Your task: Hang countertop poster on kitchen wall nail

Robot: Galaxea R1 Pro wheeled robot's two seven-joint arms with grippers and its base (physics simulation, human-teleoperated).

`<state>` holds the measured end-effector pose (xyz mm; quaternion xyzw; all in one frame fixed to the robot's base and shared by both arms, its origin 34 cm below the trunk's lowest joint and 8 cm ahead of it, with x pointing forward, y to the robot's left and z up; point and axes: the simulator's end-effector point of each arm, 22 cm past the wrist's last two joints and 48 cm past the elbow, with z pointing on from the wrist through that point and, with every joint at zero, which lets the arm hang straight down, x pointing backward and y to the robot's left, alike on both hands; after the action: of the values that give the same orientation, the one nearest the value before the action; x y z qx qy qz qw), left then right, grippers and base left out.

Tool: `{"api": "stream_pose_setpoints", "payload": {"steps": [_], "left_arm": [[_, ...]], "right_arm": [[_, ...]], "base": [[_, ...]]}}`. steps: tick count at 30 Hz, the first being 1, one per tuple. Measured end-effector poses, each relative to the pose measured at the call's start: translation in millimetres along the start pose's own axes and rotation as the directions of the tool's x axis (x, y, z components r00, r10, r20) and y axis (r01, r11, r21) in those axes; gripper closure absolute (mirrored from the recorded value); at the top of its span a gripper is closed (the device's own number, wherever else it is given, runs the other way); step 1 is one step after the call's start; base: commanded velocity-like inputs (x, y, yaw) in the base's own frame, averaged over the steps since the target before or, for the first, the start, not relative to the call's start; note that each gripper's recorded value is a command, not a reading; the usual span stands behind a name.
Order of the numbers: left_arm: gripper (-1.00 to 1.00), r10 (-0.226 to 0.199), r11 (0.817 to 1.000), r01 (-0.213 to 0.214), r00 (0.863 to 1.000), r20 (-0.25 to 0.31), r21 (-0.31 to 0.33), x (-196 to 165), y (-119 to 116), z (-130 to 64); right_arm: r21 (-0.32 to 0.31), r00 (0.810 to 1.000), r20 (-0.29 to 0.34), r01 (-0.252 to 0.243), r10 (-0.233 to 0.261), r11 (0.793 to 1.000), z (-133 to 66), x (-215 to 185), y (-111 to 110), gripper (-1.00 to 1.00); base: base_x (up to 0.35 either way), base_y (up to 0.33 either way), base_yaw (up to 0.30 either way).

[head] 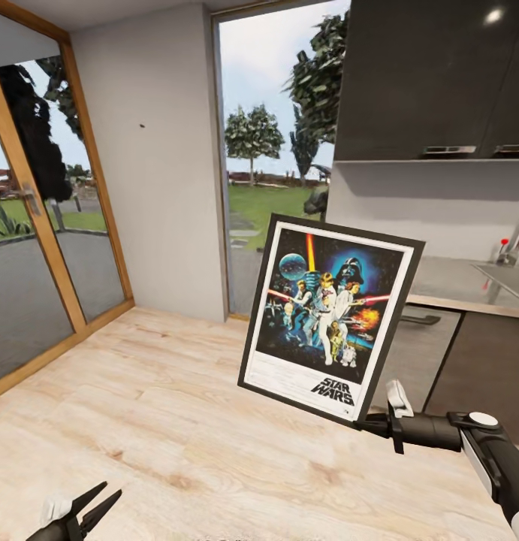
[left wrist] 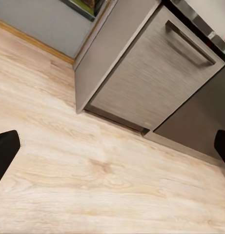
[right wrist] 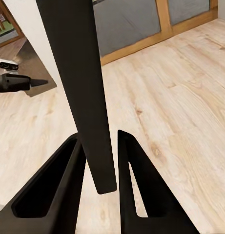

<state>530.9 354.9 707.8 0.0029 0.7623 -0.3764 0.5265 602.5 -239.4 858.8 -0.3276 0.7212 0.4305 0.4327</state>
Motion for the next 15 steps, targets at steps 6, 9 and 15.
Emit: {"api": "stream_pose_setpoints", "payload": {"steps": [6,9,15], "left_arm": [[-1.00,0.000,1.000,0.000,1.000,-0.003,-0.015,-0.7,6.1,-5.8],[-1.00,0.000,1.000,0.000,1.000,-0.004,-0.018,-1.0,7.0,-6.9],[-1.00,0.000,1.000,0.000,1.000,-0.004,-0.019,-1.2,7.5,-7.5]], "right_arm": [[-0.004,1.000,0.003,-0.012,0.012,1.000,2.9,1.7,0.0,1.00],[-0.006,1.000,0.007,-0.014,0.014,1.000,3.6,1.3,0.4,1.00],[0.018,1.000,0.013,-0.016,0.016,1.000,7.1,0.8,-4.5,1.00]], "base": [[0.062,0.029,0.000],[0.225,0.116,0.000],[0.277,0.141,0.106]]}}
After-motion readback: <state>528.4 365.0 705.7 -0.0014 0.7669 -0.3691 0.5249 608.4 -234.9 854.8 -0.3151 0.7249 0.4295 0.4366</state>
